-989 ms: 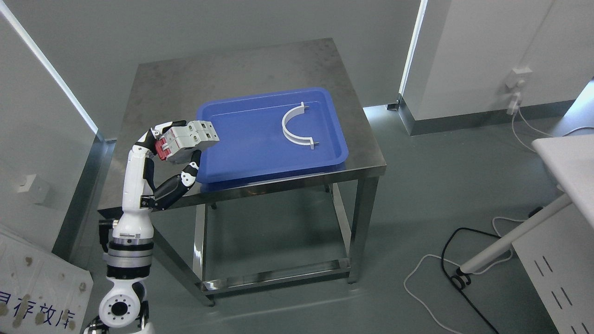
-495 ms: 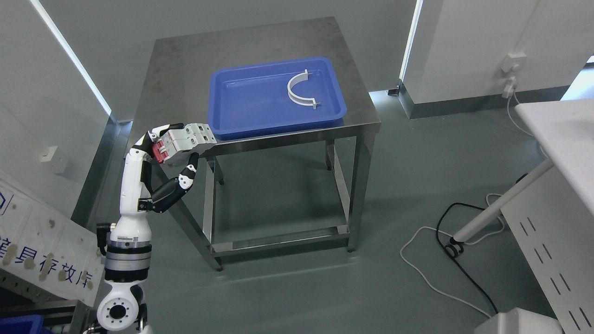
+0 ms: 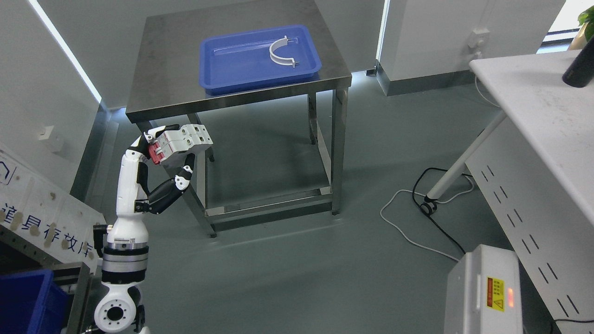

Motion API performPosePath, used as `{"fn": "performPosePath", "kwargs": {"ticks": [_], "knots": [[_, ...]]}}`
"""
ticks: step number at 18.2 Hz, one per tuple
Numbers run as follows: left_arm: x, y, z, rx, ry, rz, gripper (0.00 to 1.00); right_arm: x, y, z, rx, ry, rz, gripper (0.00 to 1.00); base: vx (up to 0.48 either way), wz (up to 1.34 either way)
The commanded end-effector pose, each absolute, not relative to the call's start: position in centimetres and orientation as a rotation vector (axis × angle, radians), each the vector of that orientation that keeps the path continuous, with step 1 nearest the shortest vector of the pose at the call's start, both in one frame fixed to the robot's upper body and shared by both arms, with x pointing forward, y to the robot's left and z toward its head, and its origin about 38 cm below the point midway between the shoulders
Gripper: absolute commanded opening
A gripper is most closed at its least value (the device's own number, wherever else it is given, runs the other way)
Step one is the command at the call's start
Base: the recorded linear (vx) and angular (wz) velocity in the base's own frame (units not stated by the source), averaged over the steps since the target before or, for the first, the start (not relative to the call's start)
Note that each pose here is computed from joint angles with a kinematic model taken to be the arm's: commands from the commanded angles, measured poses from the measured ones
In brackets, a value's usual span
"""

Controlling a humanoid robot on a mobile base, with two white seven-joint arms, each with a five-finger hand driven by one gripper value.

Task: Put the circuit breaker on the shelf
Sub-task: 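Turn toward the blue bin shelf carrying the breaker in the left hand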

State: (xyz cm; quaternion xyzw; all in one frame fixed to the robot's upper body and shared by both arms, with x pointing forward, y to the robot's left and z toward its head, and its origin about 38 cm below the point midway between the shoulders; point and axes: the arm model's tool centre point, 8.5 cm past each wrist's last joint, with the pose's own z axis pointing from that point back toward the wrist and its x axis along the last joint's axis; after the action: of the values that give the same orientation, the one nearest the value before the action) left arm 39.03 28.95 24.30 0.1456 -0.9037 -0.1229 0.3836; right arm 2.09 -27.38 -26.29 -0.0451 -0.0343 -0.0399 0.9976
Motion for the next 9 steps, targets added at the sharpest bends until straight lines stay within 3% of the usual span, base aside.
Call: {"fn": "performPosePath", "kwargs": {"ticks": [1,9], "knots": [[38.8,30.0,24.5,0.406,-2.301,-0.313,0.11,2.1,-28.5,-26.2,-0.108,-0.07,-0.078,1.0,-0.352,0.01],[38.1,35.5,27.9,0.576,-2.372,-0.159,0.11,2.1,-28.5,-26.2,-0.108,-0.07,-0.078,1.0,-0.349,0.08]]}}
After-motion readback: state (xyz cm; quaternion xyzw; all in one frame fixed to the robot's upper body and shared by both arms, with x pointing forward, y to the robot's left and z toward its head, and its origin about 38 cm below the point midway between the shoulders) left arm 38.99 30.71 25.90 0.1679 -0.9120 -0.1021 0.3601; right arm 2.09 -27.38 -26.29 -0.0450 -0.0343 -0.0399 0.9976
